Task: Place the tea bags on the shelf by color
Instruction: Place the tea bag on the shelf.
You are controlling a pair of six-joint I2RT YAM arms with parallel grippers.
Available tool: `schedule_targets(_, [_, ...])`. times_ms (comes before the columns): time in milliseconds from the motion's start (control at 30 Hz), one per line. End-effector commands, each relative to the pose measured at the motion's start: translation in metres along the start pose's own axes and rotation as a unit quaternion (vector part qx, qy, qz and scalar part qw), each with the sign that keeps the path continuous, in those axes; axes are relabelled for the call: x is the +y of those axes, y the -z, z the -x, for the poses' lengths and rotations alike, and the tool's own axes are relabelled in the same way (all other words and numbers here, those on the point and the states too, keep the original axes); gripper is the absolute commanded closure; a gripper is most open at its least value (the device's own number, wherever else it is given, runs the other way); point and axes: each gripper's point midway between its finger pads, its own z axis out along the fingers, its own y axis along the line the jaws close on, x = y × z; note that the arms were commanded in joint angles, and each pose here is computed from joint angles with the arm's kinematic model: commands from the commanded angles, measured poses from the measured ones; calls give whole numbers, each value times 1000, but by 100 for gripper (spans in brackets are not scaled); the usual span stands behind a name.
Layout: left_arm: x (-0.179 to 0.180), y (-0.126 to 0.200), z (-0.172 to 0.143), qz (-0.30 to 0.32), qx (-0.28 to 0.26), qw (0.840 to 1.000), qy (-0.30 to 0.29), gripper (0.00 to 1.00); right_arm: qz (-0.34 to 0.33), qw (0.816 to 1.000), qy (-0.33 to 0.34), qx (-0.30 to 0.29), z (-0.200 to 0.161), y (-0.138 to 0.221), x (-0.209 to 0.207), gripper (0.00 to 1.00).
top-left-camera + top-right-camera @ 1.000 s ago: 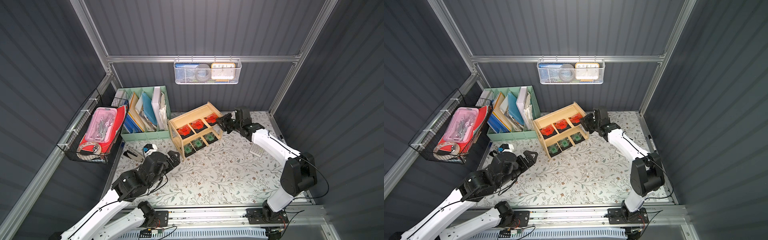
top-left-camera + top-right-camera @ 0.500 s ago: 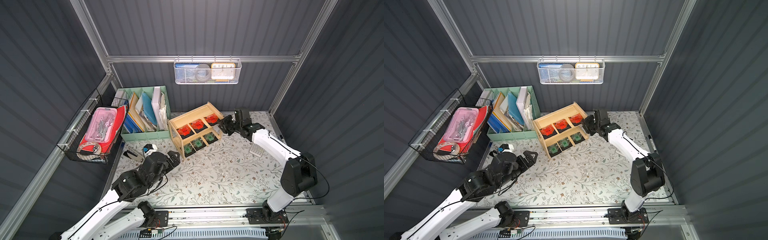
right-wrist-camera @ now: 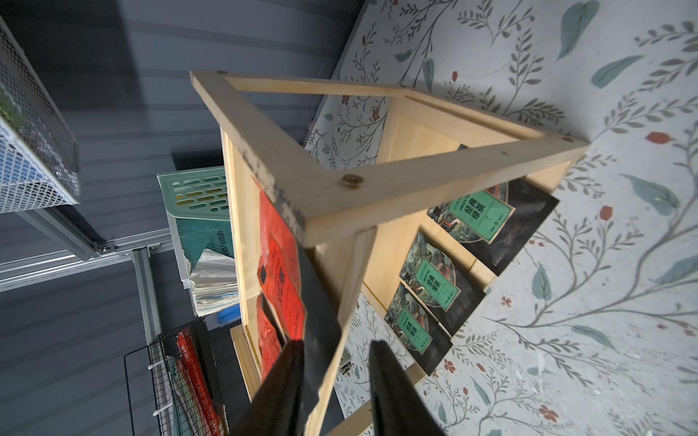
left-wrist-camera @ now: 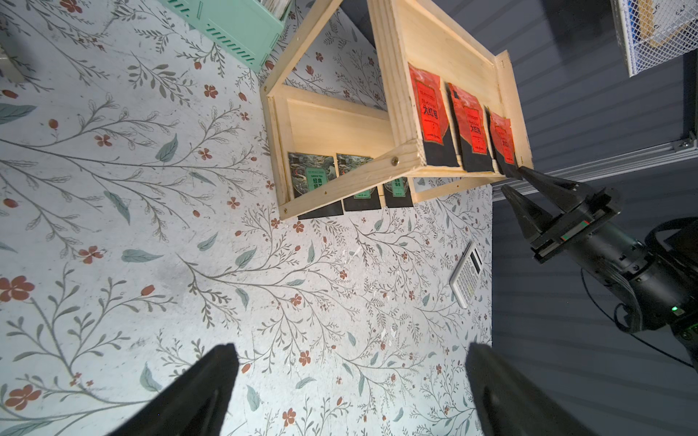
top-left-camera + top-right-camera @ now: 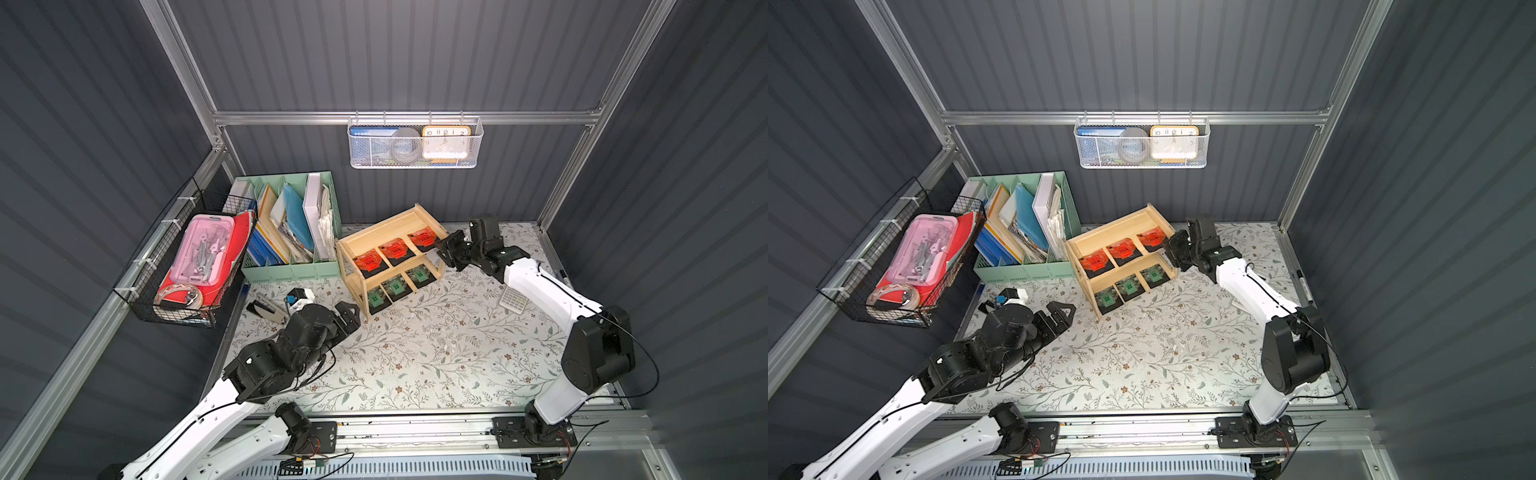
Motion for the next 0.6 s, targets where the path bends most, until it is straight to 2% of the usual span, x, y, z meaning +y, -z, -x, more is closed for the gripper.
schedule_targets(0, [3, -4, 3, 10, -13, 1000, -10, 0, 5, 1000, 20, 4, -4, 22, 4, 66])
schedule_targets(167, [0, -10, 5, 12, -17, 1000, -21, 0, 2, 1000, 29, 4, -10, 46, -11, 65])
schedule_targets(233, [1, -13, 7, 20, -24, 999, -27, 0, -5, 999, 35, 1, -13, 58, -20, 59])
schedule_targets(300, [7, -15, 10, 39, -36, 998, -36, 0, -18, 999, 47, -2, -16, 70, -32, 47])
schedule_targets(333, [10, -16, 13, 50, -44, 997, -45, 0, -26, 998, 57, -8, -16, 78, -39, 37])
schedule_targets(367, [14, -17, 16, 61, -53, 995, -54, 0, -34, 997, 64, -13, -17, 84, -45, 23])
schedule_targets(400, [15, -18, 19, 68, -63, 993, -70, 0, -40, 996, 72, -17, -17, 92, -52, 2])
schedule_targets(567, [22, -21, 37, 94, -119, 976, -158, 0, -84, 988, 121, -38, -20, 130, -89, 1])
